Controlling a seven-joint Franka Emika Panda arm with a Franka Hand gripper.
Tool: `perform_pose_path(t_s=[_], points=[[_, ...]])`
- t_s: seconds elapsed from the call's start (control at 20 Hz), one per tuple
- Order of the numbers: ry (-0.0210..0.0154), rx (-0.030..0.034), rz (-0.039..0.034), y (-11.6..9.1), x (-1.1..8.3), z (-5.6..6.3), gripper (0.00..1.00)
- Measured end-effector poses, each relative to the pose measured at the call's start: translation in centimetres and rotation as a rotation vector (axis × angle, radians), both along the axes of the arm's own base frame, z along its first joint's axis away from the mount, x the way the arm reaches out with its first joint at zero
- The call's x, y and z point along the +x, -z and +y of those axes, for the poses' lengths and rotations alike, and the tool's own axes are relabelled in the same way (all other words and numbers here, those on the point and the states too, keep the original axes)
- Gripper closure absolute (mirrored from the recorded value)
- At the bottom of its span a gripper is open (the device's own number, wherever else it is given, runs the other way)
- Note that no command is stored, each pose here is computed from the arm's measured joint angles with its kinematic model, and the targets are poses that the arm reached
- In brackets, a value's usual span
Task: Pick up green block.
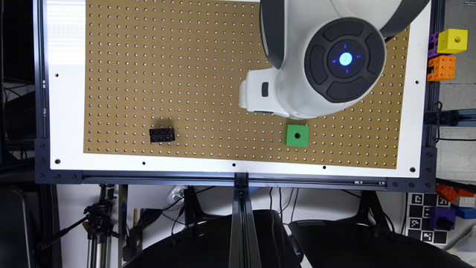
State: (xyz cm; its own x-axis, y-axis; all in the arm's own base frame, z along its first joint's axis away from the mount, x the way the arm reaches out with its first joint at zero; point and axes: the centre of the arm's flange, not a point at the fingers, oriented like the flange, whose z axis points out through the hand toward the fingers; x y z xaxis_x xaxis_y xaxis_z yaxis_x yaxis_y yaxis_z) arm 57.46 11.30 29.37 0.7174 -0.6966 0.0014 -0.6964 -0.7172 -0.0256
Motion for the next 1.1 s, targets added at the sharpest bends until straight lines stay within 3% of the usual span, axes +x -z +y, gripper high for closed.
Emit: perform_pose_path(t_s=[0.85,0.9,1.1], points=[[0.0022,-0.0004,0.0021,0.1,-0.04,-0.1,0.0],[-0.009,0.0261,-0.0359,-0.2,3.06,2.5,0.0],[-0.0096,0.0361,-0.0426,0.6,4.79,3.6,0.0]])
